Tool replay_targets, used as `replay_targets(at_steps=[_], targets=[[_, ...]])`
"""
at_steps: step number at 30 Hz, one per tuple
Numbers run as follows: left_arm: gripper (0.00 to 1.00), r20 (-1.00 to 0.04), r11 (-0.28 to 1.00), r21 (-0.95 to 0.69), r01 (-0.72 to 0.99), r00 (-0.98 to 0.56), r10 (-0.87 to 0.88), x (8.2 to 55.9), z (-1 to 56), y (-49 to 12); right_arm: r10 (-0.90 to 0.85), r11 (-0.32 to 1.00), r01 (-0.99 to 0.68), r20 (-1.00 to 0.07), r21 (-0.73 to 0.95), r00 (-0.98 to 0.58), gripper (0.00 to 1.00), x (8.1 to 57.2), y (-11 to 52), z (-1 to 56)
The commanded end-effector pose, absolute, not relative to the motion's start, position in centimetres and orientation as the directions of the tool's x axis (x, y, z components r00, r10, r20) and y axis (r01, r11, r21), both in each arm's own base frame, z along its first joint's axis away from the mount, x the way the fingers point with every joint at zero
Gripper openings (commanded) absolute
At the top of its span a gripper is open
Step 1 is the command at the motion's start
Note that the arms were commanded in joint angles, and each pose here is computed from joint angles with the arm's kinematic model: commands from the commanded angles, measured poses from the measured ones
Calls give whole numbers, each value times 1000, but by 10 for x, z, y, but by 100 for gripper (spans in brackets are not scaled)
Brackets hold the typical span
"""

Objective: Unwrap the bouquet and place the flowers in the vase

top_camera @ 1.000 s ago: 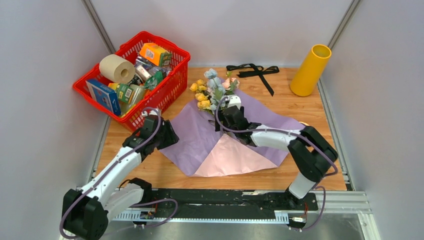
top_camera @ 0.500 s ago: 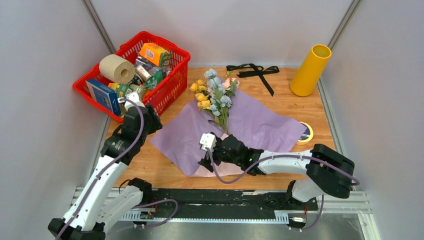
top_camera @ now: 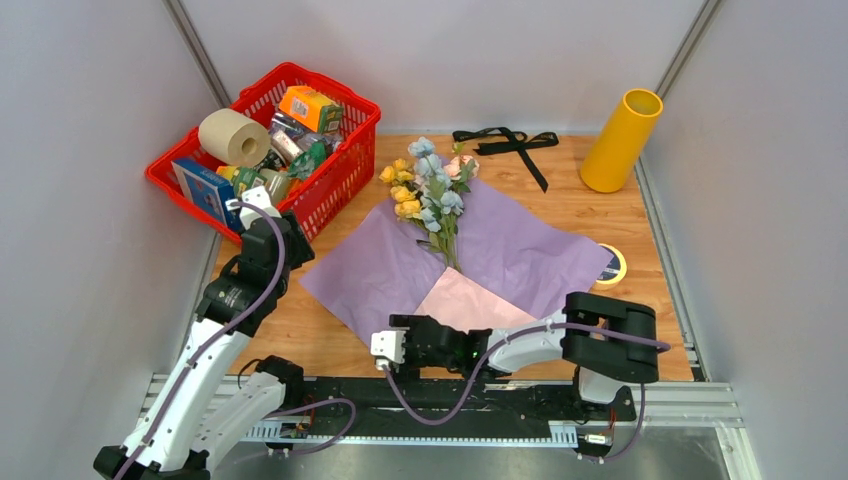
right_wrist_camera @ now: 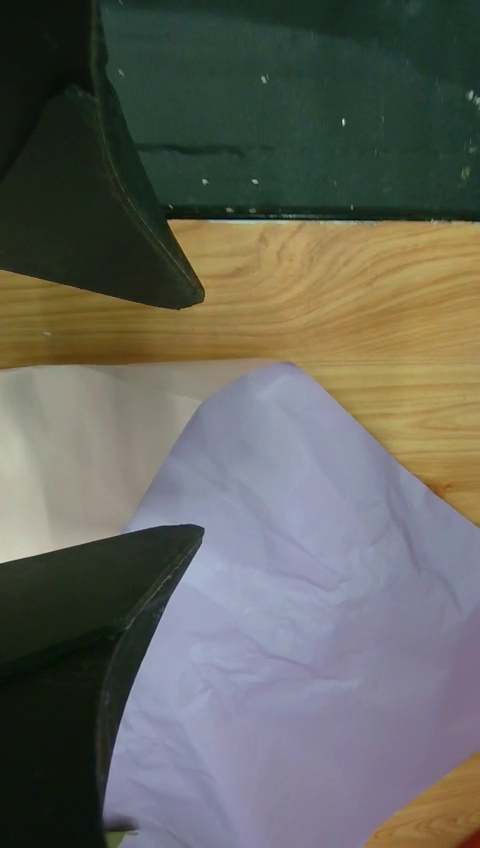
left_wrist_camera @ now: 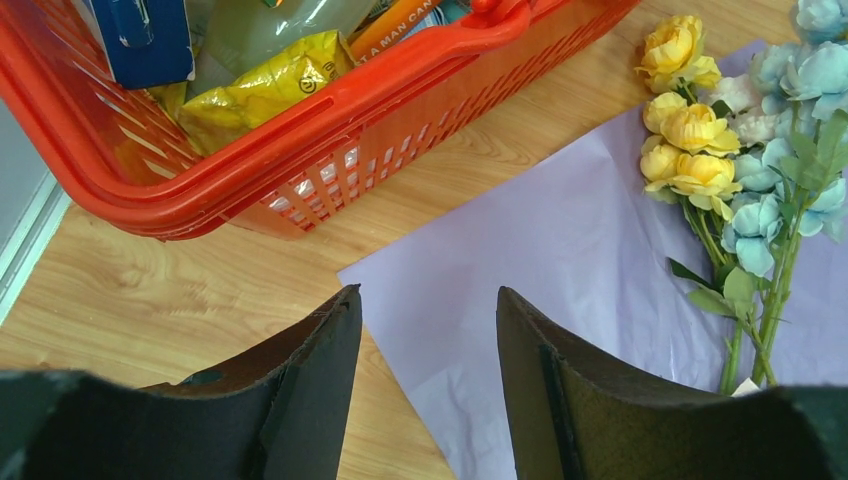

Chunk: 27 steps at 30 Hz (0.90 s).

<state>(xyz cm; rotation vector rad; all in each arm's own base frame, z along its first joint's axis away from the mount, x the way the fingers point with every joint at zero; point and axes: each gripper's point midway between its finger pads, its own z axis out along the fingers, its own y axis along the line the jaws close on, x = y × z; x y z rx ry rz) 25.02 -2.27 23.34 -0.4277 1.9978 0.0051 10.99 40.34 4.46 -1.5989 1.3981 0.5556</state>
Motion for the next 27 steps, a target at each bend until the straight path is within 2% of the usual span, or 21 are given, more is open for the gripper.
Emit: replay_targets(at_steps=[1,5,9,13,17,27], targets=[[61,-884,938,-169,-304,-375,-281,248,238,-18,-538,119,-879,-775,-461,333,82,127,420,54],[61,-887,938,-171,-302,-367,-280,249,239,-17,-570,137,-851,-743,-507,351,71,136,416,38],[61,-886,938,-168,-304,-370,-279,248,239,-17,-575,172,-815,-728,-554,373,45,146,414,34],[61,-887,937,-179,-300,-363,-286,248,240,-18,-565,218,-773,-723,-596,399,32,158,419,40],[61,-888,938,-177,-299,-362,-283,248,241,-18,-547,262,-737,-725,-622,418,26,174,424,47],[61,-888,937,-177,-302,-361,-284,249,241,-17,-521,266,-733,-733,-626,437,24,210,426,55]])
